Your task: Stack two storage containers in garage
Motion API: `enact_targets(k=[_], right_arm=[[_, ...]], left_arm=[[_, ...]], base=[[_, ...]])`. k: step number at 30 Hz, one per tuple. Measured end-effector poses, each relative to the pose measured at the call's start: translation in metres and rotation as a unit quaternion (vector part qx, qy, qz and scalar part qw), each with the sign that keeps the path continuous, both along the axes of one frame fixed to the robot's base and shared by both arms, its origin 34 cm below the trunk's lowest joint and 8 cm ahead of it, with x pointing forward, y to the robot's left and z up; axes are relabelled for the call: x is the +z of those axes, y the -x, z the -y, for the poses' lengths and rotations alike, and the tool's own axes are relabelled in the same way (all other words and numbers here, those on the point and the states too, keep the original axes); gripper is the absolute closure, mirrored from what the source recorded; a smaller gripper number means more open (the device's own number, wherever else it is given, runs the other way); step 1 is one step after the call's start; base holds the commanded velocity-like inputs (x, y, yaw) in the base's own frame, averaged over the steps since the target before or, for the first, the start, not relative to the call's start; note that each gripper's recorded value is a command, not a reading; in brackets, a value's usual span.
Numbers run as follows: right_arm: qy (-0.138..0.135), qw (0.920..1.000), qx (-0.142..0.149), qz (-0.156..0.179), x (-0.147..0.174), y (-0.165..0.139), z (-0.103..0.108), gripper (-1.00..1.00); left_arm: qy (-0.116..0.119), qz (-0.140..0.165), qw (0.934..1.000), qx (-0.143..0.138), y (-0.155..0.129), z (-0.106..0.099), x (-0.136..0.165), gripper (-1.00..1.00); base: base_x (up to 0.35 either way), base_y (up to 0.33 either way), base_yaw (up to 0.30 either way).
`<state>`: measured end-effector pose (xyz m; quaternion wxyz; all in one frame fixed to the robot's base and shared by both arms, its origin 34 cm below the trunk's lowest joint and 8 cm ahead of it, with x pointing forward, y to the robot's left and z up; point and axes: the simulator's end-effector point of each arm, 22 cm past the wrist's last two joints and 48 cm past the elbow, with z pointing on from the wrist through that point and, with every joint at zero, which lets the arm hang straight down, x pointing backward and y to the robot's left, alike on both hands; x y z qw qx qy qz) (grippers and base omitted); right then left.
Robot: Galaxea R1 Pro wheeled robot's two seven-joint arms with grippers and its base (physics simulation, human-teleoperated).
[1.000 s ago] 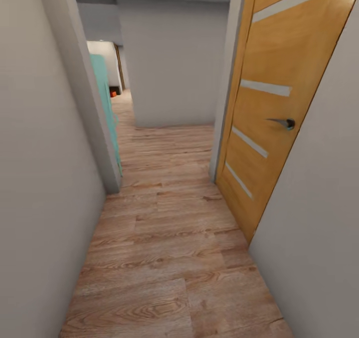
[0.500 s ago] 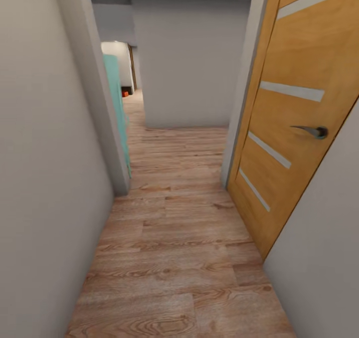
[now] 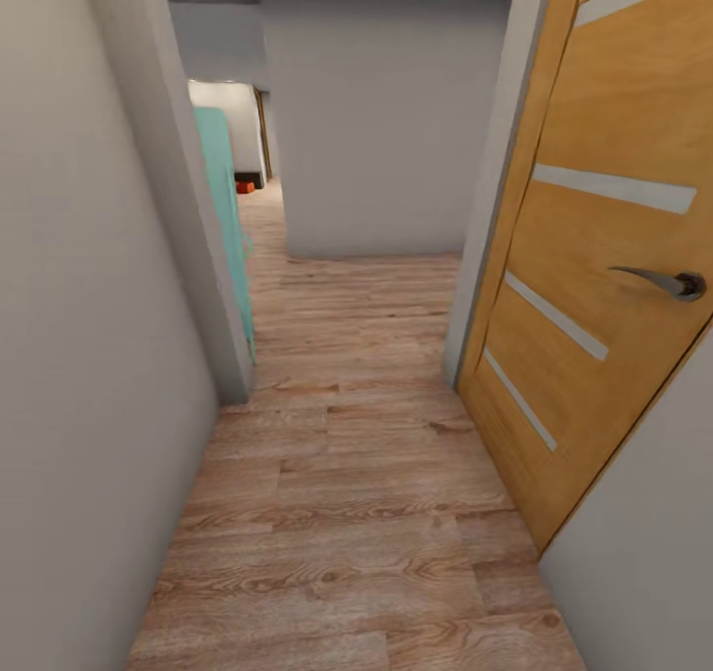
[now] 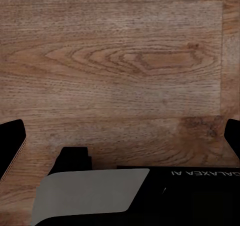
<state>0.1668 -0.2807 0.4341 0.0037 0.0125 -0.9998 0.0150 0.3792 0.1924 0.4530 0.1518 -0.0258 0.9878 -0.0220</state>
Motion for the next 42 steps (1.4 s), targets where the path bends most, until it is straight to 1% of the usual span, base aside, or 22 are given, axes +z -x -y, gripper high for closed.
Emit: enact_targets(k=[10,23,36,42], right_arm=[[0.002,1.0,-0.001,0.0,0.0,0.0,0.001,-1.0],[0.003,1.0,0.002,-0.002,0.0,0.002,0.003,-1.0],[0.008,0.9999,0.001,-0.007,0.001,0.007,0.01,-1.0],[0.006,0.9999,0.0,-0.01,0.0,0.009,0.007,-1.0]], left_arm=[[0.0,0.0,1.0,0.0,0.0,0.0,0.0,-1.0],[-0.001,0.0,1.0,0.0,0.0,-0.001,0.0,-1.0],[-0.001,0.0,1.0,0.0,0.0,-0.001,0.0,-1.0],[-0.001,0.0,1.0,0.0,0.0,-0.001,0.0,-1.0]], base=[[0.344,0.0,0.095],[0.344,-0.006,0.006],[0.344,-0.075,0.0],[0.344,-0.054,0.0]])
